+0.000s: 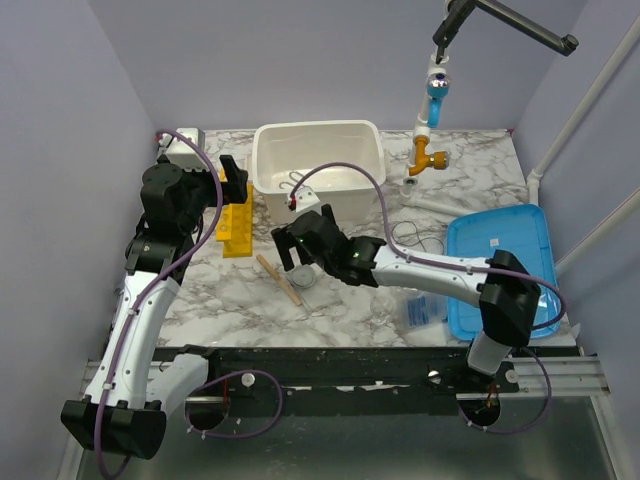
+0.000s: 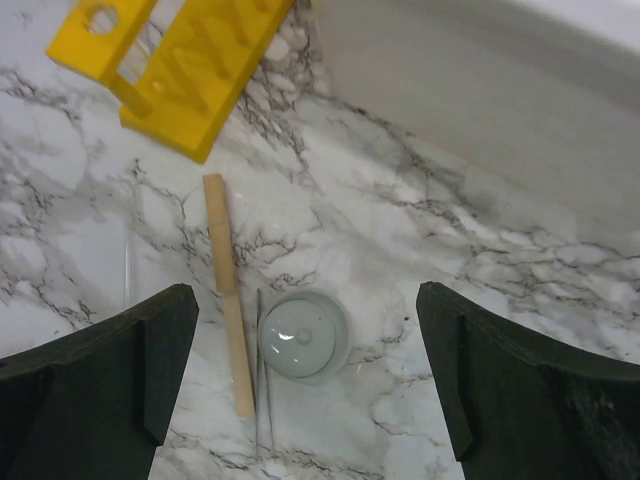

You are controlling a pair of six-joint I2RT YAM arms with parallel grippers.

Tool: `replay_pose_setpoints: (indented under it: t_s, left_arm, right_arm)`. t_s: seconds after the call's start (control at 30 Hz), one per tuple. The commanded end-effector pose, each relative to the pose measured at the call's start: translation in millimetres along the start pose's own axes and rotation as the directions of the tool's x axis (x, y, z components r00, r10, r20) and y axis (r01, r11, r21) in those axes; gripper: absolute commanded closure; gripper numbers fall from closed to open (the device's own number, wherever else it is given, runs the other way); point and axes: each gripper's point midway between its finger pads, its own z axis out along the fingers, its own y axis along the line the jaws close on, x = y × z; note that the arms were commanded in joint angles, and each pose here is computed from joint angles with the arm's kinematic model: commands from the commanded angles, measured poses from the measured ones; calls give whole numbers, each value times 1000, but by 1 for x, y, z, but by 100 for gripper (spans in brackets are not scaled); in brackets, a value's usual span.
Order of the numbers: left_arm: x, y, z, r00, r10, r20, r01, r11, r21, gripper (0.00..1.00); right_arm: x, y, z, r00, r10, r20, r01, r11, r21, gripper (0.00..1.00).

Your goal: Organize the chemistry lab equipment

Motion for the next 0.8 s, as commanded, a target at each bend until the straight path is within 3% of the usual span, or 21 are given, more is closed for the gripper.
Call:
replay_pose_setpoints:
  t_s: [0.0,0.27,0.57,0.77]
  left_arm:
    - [-4,-1,-1,1000,6,6,-6,1000,1,2]
    - [-6,-4,-2,1000,3,7,-3,1000,15,2]
    - [-6,-4,-3,1000,3,4,-3,1000,11,1]
    - [-7,-5,-3,1000,-1,5,1,1000,16,1]
  right_arm:
    - [49,3,21,992,72,-105,-68,997,48,0]
    - [108,10,34,964,131,-230,-121,991,58,0]
    - [135,15,38,953,113,-280,-84,990,114,0]
    - [149,13,45,946,109,-306,-66,987,148,7]
